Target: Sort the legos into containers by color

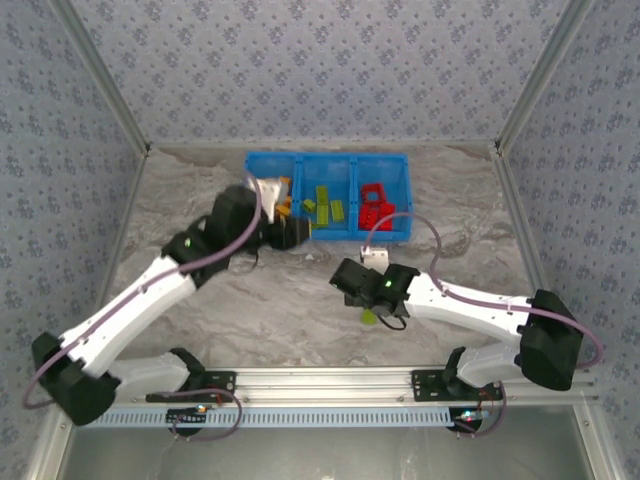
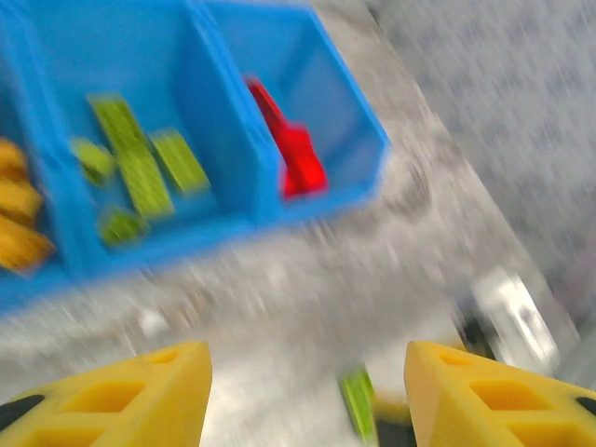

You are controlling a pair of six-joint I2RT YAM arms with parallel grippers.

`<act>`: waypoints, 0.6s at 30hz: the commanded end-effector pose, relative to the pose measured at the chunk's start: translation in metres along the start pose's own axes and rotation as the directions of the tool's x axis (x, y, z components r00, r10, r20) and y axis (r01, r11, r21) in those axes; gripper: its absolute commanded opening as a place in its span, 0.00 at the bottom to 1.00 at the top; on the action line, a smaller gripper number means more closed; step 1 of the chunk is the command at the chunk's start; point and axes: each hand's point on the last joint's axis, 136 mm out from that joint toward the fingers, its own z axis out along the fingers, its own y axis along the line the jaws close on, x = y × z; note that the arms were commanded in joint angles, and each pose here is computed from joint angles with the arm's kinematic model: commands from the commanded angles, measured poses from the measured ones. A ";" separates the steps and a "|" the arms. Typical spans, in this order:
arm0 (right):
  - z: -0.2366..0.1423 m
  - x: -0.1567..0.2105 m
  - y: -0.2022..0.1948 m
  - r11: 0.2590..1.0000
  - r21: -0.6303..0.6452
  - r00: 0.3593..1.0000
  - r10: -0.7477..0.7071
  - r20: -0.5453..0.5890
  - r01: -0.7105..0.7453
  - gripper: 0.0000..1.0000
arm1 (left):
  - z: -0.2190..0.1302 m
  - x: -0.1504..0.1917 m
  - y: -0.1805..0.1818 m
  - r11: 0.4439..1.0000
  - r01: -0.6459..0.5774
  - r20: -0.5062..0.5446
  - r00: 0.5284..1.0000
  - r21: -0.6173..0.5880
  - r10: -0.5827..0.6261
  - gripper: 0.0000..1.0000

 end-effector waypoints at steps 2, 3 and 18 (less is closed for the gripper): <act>0.013 0.036 -0.009 0.995 0.030 0.971 0.095 -0.218 -0.091 0.77 | -0.019 0.082 0.005 0.997 -0.059 -0.121 0.991 -0.042 0.053 0.59; 0.016 0.037 -0.009 0.994 0.028 0.966 0.105 -0.237 -0.101 0.77 | -0.023 0.096 0.004 0.997 -0.061 -0.138 0.989 -0.040 0.055 0.59; 0.054 0.054 0.004 0.982 0.067 0.868 0.187 -0.461 -0.176 0.75 | -0.039 0.165 -0.009 0.988 -0.153 -0.199 0.968 0.018 0.154 0.58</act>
